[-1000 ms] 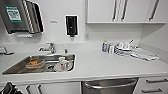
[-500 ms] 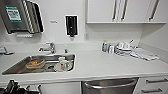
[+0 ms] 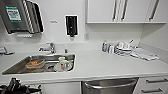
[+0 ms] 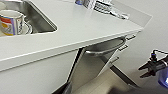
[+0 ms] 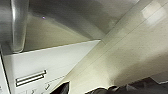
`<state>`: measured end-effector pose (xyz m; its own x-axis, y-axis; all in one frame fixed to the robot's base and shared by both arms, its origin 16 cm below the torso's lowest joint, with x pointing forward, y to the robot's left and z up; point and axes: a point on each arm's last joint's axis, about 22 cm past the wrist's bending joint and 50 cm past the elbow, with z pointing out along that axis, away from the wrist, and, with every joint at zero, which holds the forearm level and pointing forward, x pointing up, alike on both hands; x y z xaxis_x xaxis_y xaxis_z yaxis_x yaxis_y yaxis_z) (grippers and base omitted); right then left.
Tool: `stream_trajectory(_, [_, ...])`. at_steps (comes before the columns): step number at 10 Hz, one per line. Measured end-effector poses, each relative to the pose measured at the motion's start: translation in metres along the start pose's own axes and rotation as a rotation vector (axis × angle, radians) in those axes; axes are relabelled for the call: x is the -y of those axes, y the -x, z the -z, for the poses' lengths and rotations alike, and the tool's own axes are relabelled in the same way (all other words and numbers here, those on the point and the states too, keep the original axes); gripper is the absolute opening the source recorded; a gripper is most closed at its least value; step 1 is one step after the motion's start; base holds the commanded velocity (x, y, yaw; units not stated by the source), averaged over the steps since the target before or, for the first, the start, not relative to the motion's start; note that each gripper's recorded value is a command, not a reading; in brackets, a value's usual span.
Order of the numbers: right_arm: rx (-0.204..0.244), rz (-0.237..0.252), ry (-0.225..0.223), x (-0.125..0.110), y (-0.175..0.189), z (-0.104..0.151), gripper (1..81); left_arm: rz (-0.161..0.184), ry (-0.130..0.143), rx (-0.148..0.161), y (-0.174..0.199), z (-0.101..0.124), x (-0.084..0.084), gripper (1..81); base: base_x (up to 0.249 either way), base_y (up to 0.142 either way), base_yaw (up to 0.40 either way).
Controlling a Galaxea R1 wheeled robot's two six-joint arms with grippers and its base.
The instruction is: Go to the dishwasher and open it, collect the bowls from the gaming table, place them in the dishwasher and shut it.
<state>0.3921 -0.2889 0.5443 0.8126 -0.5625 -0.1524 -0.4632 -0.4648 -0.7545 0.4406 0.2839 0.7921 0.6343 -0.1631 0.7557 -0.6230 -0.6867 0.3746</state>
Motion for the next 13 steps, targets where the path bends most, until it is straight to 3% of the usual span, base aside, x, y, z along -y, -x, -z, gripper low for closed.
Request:
stream_trajectory(2, [-0.017,-0.086,-0.018,0.021,-0.014,0.005,81.1,0.0,0.0,0.0,0.0,0.0,0.0,81.1,0.0,0.0,0.0])
stream_trajectory(6, [-0.025,-0.171,-0.044,0.06,-0.035,0.008,81.1,-0.005,0.013,0.003,-0.001,-0.004,-0.003,81.1,0.0,0.0,0.0])
stream_trajectory(8, [-0.006,-0.158,-0.033,0.08,-0.039,0.004,81.1,-0.005,0.012,0.003,-0.001,-0.004,-0.003,81.1,0.0,0.0,0.0])
stream_trajectory(11, [-0.004,-0.176,-0.009,0.094,-0.049,0.005,81.1,-0.008,0.022,0.005,-0.002,-0.007,-0.005,81.1,0.0,0.0,0.0])
stream_trajectory(13, [-0.006,-0.146,-0.023,0.124,-0.058,0.005,81.1,-0.009,0.024,0.005,-0.002,-0.008,-0.005,81.1,0.0,0.0,0.0])
